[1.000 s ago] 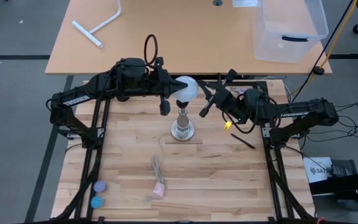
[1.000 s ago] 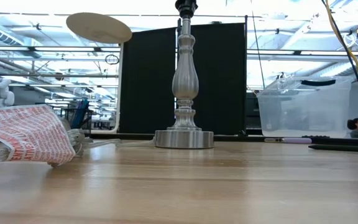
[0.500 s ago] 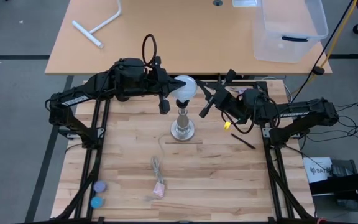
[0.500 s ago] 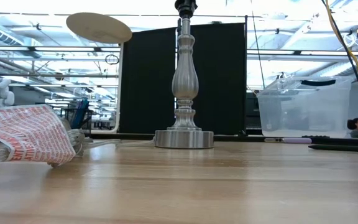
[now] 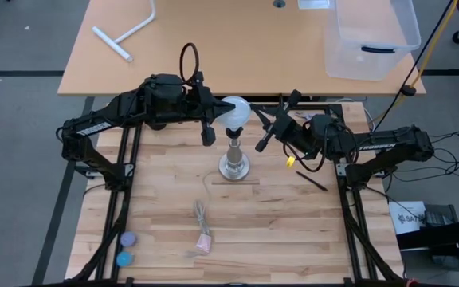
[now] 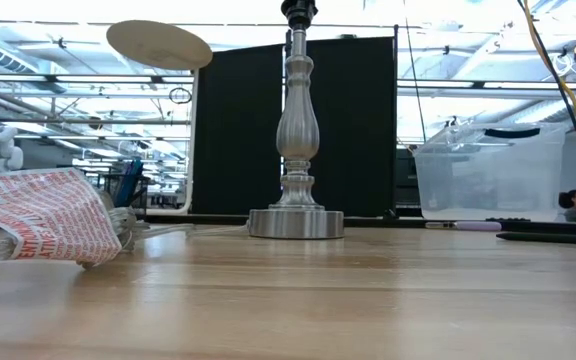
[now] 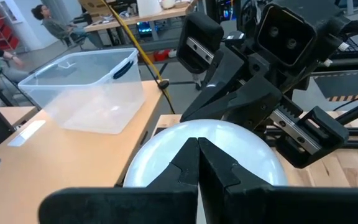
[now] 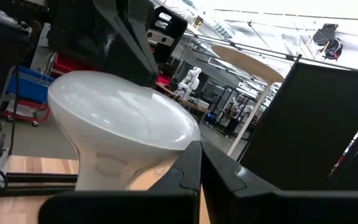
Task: Screw lightbulb
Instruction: Insert the lightbulb into the lamp
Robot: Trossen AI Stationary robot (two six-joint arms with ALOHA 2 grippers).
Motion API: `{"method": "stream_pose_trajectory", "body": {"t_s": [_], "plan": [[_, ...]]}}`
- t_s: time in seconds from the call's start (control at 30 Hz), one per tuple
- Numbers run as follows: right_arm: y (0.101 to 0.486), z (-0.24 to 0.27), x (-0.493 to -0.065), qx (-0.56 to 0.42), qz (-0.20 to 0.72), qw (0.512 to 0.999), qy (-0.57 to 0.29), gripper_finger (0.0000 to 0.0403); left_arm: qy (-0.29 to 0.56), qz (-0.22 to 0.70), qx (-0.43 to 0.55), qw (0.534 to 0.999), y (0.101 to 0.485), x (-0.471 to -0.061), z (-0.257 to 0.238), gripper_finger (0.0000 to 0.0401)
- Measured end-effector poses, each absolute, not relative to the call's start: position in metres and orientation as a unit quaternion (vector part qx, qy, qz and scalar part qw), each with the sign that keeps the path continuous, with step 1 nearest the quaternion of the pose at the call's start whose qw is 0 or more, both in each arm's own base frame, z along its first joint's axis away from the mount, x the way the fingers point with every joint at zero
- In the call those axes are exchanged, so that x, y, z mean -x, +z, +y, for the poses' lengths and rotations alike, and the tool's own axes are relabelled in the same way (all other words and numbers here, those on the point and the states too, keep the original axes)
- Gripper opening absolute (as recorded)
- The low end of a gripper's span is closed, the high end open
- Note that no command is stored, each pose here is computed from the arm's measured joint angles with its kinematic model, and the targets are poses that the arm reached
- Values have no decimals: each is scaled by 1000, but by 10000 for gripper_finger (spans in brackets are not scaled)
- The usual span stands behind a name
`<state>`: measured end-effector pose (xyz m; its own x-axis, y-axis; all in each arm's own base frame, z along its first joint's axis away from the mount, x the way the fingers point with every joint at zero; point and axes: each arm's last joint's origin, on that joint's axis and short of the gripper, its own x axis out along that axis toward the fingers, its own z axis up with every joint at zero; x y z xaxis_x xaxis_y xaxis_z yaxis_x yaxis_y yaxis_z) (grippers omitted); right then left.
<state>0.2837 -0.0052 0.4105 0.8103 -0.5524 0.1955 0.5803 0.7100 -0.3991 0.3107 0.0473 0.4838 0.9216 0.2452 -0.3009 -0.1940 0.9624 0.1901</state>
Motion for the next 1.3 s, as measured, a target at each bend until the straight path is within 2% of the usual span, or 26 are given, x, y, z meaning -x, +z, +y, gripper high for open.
{"method": "stream_pose_trajectory", "body": {"t_s": [1.03, 1.3], "plan": [[410, 4, -283, 215, -33, 929, -298, 0, 38, 161, -52, 985, 479, -319, 45, 1], [410, 4, -283, 216, -23, 924, -315, 0, 57, 151, -58, 985, 480, -320, 46, 43]]}}
